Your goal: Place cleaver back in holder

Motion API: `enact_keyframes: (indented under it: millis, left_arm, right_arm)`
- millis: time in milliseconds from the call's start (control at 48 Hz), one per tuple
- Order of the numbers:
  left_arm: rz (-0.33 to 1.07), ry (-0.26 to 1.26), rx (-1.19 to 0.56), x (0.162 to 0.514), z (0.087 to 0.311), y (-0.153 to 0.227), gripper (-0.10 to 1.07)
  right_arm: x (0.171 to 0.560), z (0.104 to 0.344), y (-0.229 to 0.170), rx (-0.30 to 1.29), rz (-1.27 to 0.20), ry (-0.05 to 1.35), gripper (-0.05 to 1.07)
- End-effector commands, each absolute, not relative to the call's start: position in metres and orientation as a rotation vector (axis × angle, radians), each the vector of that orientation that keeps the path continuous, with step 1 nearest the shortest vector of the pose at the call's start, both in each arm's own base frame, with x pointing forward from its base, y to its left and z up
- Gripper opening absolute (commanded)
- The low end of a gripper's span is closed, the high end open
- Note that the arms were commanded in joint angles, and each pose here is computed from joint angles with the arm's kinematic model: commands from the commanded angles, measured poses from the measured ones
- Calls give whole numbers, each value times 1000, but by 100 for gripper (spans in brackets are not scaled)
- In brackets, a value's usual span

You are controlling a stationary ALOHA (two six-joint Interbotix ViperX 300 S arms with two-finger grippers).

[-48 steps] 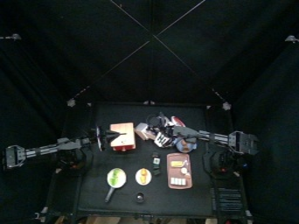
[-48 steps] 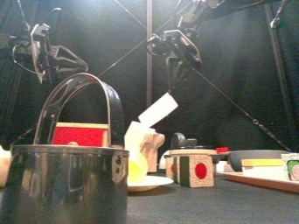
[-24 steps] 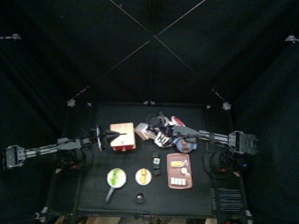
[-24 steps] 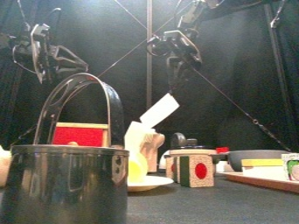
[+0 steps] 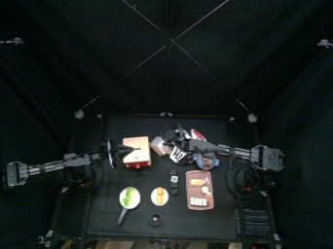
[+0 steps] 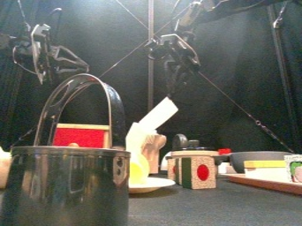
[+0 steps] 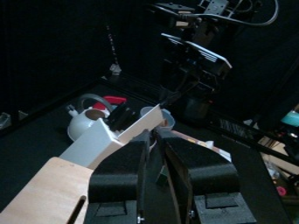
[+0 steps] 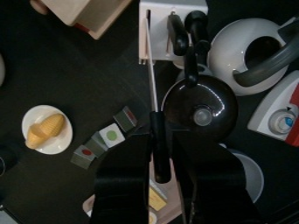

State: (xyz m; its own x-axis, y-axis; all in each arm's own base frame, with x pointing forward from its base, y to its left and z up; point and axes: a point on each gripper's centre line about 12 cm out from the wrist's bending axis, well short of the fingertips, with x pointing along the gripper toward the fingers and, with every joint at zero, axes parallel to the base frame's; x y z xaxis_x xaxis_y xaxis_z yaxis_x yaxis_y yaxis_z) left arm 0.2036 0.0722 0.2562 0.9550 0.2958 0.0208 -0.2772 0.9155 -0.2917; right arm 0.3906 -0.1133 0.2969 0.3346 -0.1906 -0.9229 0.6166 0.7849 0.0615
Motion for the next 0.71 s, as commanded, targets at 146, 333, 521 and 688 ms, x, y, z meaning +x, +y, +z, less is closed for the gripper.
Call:
enact_keyframes:
  millis: [146,333,521,688]
  left_arm:
    - [306,-44,-293,207,255,75,60]
    - [311,-40,-294,206,255,76,60]
    - [315,-28,-296,206,253,76,60]
    - [316,-24,-296,206,252,76,60]
  right_arm:
    - [400,313,-117,444,-529,1143,52]
    - [409,318,-121,455,-510,1162,52]
    - [413,320,-131,470,-529,1197,52]
    - [418,319,-136,478,-533,1204,52]
